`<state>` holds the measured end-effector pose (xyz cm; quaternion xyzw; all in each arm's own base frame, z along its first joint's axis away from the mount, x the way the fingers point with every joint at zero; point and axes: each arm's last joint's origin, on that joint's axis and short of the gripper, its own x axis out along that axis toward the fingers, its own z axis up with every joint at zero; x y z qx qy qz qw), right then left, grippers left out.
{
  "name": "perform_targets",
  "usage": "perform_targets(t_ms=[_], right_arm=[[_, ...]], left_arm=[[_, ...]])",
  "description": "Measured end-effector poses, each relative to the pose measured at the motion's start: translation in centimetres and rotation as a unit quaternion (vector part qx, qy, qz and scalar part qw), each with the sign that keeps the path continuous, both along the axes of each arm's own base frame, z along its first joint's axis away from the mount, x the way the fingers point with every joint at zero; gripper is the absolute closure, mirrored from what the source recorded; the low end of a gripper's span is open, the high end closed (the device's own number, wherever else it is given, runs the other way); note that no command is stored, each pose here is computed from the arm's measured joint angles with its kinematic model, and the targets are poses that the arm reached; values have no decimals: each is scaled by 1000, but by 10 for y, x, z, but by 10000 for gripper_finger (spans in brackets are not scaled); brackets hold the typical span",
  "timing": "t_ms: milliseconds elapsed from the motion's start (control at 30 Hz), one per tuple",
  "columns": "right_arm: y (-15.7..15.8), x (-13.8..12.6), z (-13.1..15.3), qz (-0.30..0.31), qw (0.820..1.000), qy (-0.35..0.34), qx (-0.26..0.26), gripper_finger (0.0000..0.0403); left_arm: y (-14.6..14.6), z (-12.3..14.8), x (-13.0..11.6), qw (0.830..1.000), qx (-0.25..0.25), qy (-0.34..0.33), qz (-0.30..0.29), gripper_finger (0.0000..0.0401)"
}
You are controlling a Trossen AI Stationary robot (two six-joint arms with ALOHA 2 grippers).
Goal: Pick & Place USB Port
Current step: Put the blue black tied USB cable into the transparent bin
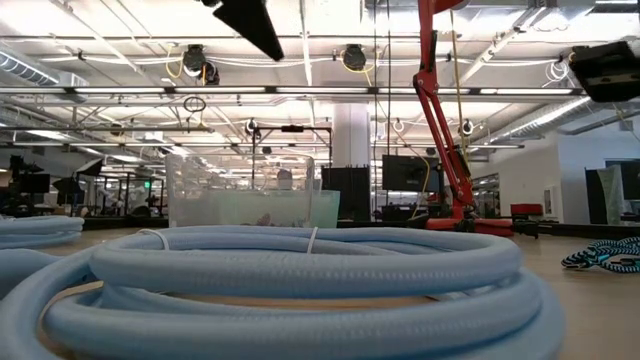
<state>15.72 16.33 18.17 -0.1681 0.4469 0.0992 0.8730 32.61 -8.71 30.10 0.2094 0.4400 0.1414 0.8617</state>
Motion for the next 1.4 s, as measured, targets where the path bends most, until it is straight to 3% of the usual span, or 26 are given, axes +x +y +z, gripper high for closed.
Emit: perform_targets(t_ms=[200, 433, 667, 833, 1233, 1400], right_arm=[[-11, 17, 2, -56, 997, 31, 36, 369], [-25, 20, -3, -111, 987, 94, 64, 291], [-17, 26, 1, -77, 979, 109, 153, 238], [-17, 24, -6, -100, 973, 134, 160, 232], [-24, 22, -44, -130, 968, 187, 107, 236], [-28, 26, -44, -128, 969, 186, 104, 271]], left_arm=[[14, 16, -39, 990, 10, -100, 97, 401], [22, -12, -80, 983, -22, -149, 103, 401], [26, -32, -95, 978, -44, -180, 96, 401], [23, -31, -93, 979, -56, -183, 76, 401], [16, -27, -91, 977, -58, -198, 42, 401], [16, -27, -91, 977, -58, -199, 42, 401]])
